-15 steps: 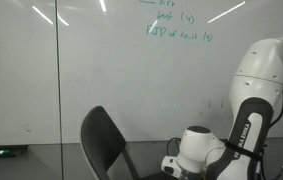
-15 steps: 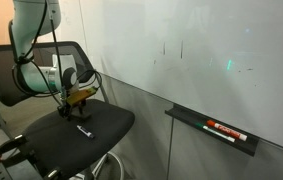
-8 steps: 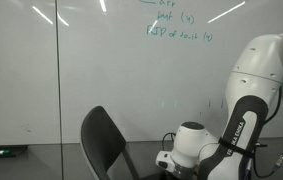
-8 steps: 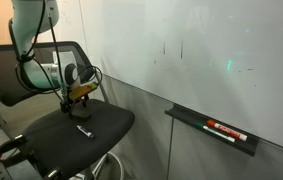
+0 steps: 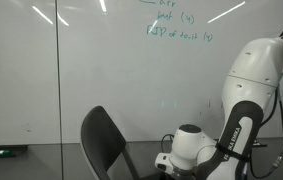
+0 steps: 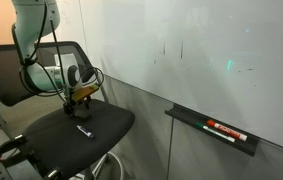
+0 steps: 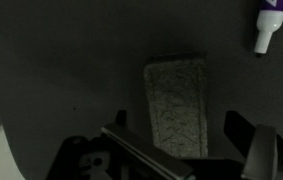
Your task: Use the eraser to wipe the markings on the whiteboard
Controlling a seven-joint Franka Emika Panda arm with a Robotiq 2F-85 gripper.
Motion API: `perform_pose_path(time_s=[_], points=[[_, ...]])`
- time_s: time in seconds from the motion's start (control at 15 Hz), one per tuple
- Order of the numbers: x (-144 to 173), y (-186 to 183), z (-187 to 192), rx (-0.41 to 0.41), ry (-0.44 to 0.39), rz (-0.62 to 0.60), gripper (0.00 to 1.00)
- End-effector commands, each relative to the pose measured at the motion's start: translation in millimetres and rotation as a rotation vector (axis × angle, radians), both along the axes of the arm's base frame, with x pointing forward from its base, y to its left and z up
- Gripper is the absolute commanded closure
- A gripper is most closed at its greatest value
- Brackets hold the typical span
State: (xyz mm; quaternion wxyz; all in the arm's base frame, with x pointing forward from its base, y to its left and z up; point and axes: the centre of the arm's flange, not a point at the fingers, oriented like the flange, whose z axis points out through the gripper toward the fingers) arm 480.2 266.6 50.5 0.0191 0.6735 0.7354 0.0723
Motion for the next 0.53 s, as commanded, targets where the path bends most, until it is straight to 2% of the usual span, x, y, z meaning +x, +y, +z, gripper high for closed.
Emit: perform_pose_path(time_s=[0.0,0.07,0.13,0.2,0.47], points=[[3.4,7.1,-12.5,-0.009,-0.013,-0.005,0.0],[2.7,7.8,-14.2,-0.003,-0.014,-0.002,0.25],[2.5,8.5,-15.3,-0.002,-0.012,-0.001,0.27],[3.0,8.9,-14.8,-0.003,-0.014,-0.001,0.34],[5.1,8.7,-1.9,-0.027,-0.021,0.022,0.66]])
